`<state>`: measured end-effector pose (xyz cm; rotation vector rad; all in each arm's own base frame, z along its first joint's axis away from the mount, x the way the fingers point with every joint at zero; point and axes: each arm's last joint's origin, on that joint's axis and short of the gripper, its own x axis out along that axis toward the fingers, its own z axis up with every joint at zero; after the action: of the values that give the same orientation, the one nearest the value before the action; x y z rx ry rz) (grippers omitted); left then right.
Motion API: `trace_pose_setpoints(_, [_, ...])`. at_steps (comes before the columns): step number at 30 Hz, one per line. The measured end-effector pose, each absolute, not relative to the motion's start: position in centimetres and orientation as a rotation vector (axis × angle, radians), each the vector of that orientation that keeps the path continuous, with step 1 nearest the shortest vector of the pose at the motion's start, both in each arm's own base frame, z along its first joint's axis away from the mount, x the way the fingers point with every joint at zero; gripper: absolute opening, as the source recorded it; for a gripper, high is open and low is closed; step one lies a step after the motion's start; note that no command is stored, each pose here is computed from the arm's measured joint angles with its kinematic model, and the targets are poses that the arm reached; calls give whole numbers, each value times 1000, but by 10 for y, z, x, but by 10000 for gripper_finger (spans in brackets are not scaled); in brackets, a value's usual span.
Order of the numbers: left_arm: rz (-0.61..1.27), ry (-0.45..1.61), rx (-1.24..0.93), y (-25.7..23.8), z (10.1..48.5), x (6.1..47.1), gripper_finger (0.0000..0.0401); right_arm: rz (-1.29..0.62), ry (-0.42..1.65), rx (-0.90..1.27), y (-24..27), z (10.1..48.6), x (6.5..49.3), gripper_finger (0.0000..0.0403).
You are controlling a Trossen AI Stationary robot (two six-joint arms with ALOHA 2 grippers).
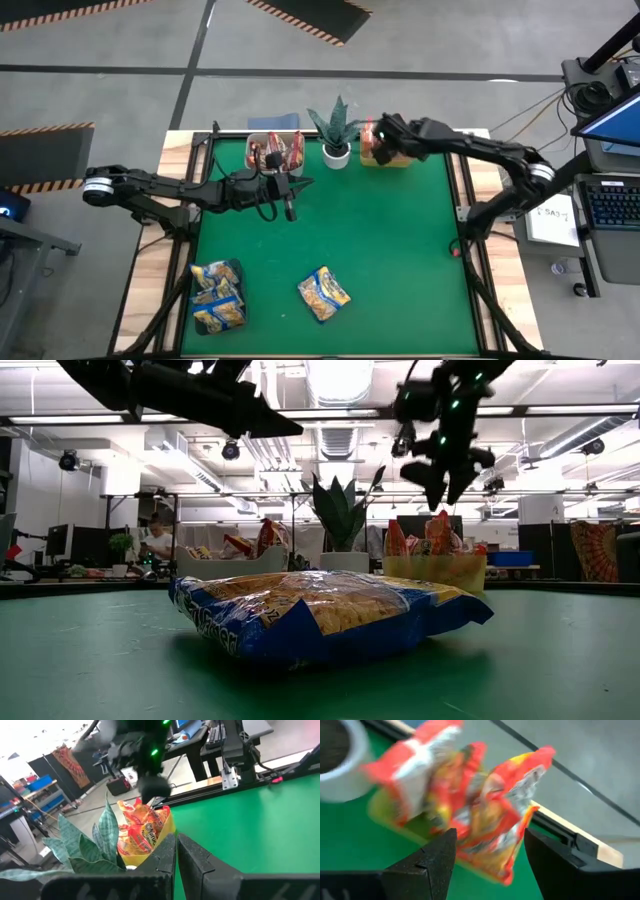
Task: Sort Maruchan noodles
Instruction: Put the blue noodle pack into the black bin
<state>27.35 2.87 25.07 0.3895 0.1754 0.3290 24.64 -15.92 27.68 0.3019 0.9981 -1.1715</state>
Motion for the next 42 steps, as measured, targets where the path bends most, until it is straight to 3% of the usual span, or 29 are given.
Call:
trace_pose_setpoints(6, [335,164,289,29,250,273,0,-956,828,201,-91,279,239,224])
trace_pose_setpoints(13, [275,145,92,23,249,274,0,-629,616,67,-21,248,216,223])
trace_pose_setpoints(18, [175,131,-76,13,247,276,0,-358,479,-29,9,227,195,221])
trace_pose_setpoints(23, [142,124,-199,1,247,276,15,-235,342,-57,16,224,176,221])
trace_pose_setpoints(32, [69,244,-461,-34,222,286,86,-128,211,-62,15,242,154,221])
trace_pose_setpoints(42, [87,571,-522,-71,198,310,212,-97,211,-64,16,243,151,221])
